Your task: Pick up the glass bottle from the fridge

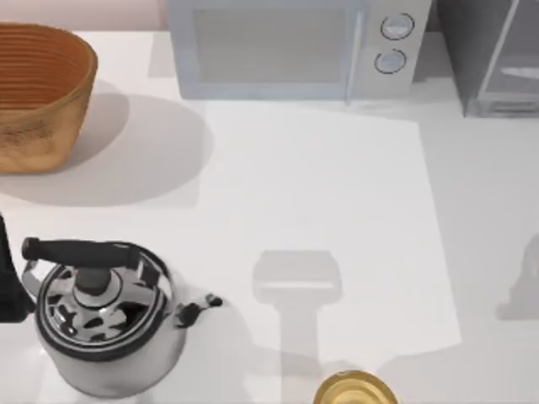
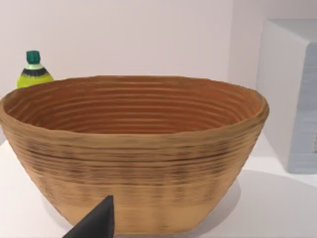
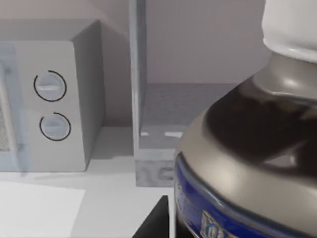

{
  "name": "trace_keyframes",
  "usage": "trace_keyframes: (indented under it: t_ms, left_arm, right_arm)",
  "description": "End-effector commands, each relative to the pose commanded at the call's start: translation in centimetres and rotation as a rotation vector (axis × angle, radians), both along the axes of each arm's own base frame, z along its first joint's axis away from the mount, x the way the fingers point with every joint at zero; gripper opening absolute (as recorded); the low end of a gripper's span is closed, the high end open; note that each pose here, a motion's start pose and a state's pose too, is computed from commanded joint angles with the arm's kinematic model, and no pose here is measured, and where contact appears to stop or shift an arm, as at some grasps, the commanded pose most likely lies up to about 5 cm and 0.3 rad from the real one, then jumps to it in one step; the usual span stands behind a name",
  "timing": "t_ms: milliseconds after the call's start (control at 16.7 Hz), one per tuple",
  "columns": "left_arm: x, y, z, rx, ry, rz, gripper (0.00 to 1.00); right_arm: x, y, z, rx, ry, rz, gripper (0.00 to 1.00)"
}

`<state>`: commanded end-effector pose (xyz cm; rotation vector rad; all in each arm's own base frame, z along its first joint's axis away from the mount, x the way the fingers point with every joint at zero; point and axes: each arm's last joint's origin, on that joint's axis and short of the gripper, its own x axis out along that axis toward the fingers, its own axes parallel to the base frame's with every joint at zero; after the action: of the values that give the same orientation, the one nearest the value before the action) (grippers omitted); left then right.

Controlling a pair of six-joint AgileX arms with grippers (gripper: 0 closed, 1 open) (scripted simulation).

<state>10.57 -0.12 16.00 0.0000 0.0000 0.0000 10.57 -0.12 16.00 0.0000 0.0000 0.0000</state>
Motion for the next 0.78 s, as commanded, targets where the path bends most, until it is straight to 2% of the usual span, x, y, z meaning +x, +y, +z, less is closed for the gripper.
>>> trace_keyframes:
  t_ms: [420,780]
  left_arm:
    - [0.0,0.0,0.0,0.000,0.000,0.000,1.00]
    - [0.0,0.0,0.0,0.000,0.000,0.000,1.00]
  right_arm:
    - [0.3,0.5,0.1,0.003,0.008,-0.001,0.00]
    - [1.0,4.3,-0.1,0.001,0.044,-0.004,0.00]
